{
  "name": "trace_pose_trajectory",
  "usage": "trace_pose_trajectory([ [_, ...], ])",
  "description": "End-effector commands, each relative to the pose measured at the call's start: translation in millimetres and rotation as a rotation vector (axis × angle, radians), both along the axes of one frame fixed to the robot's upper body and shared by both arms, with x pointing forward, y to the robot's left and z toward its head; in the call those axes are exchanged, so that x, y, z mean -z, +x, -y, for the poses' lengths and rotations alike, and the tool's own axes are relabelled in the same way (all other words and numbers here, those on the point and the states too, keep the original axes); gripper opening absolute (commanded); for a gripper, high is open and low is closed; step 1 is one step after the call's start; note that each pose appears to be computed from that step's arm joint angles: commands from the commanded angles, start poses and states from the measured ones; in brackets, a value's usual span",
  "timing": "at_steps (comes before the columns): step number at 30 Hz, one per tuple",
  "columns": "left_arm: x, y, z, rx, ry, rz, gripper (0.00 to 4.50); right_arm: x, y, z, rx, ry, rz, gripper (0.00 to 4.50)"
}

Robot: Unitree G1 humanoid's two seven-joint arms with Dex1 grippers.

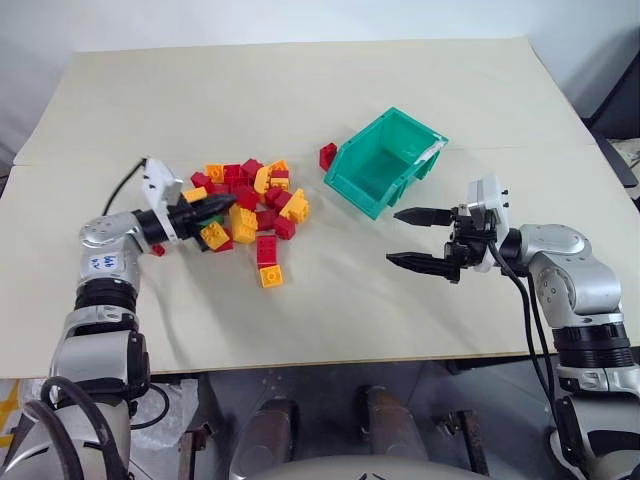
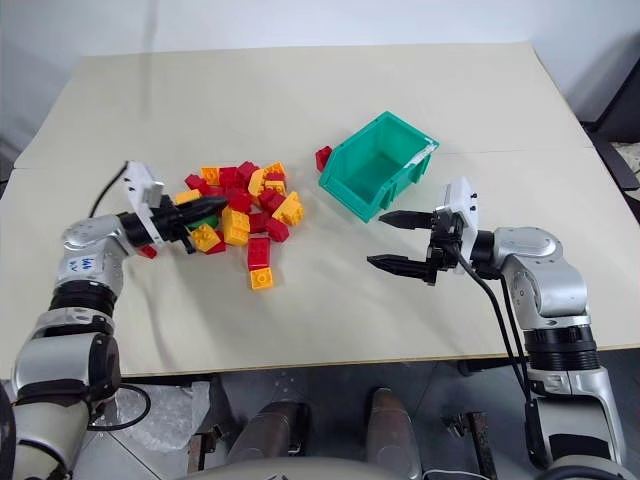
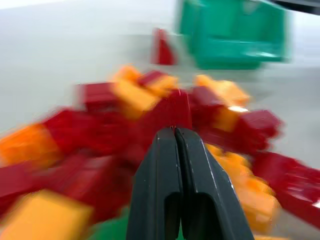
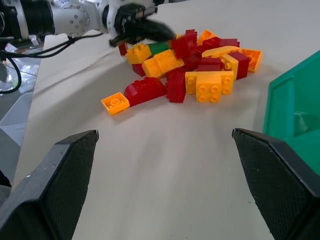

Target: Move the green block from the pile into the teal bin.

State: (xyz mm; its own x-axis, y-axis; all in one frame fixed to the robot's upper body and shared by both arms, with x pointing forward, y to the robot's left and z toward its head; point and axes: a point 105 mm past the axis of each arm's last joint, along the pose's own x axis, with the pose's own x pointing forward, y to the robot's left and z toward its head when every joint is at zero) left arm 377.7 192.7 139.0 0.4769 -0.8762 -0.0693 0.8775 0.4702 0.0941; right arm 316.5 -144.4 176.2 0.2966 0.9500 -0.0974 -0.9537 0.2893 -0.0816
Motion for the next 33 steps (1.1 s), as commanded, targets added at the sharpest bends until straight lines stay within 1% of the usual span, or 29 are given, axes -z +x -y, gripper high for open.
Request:
trace_pose_trajectory([
  [1,15.8,-14.2,5.6,0.091,0.045,-0.063,0.06,-14.8,-0.9,3.2,-0.003,0.015,0.051,4.50],
  [7,24.8,-26.4,-1.6,0.082,0.047,-0.081,0.06,-14.7,2.3,-0.2,-0.016,0.014,0.049,4.50],
  [9,22.0,-28.1,-1.9,0.068,0.031,-0.069,0.06,-15.0,3.4,-1.3,-0.020,0.014,0.050,4.50],
  [11,12.4,-24.7,-8.1,0.004,0.005,-0.035,0.06,-15.9,4.4,-2.4,-0.026,0.015,0.053,4.50],
  [13,-6.4,-15.8,-37.4,-0.184,-0.040,0.030,0.06,-17.1,6.0,-2.8,-0.034,0.016,0.054,4.50],
  [14,-13.8,-15.3,-53.5,-0.269,-0.054,0.059,0.06,-16.4,6.9,-2.4,-0.037,0.013,0.051,4.50],
  [16,-19.5,-19.0,-76.0,-0.385,-0.051,0.077,0.06,-14.7,8.9,-1.4,-0.039,0.005,0.048,4.50],
  [19,-22.8,-30.7,-90.9,-0.444,-0.043,0.070,0.06,-14.7,11.7,-1.2,-0.040,0.004,0.044,4.50],
  [22,-22.0,-52.2,-113.7,-0.540,-0.038,0.011,0.06,-13.3,13.5,-2.1,-0.052,-0.006,0.034,4.50],
  [25,-18.6,-77.9,-129.0,-0.602,0.003,-0.037,0.61,-13.1,15.1,-2.7,-0.063,-0.011,0.030,4.50],
  [27,-18.7,-84.8,-130.5,-0.613,0.012,-0.050,1.14,-13.2,15.7,-2.9,-0.066,-0.012,0.029,4.50],
  [30,-17.8,-123.3,-148.8,-0.686,0.043,-0.072,2.07,-15.8,18.1,-4.4,-0.088,-0.024,0.028,4.50],
  [31,-17.7,-131.9,-151.9,-0.700,0.052,-0.079,2.28,-16.4,18.8,-4.5,-0.093,-0.027,0.028,4.50],
  [33,-19.5,-139.4,-154.5,-0.725,0.062,-0.075,2.89,-17.7,20.1,-4.6,-0.100,-0.029,0.029,4.50],
])
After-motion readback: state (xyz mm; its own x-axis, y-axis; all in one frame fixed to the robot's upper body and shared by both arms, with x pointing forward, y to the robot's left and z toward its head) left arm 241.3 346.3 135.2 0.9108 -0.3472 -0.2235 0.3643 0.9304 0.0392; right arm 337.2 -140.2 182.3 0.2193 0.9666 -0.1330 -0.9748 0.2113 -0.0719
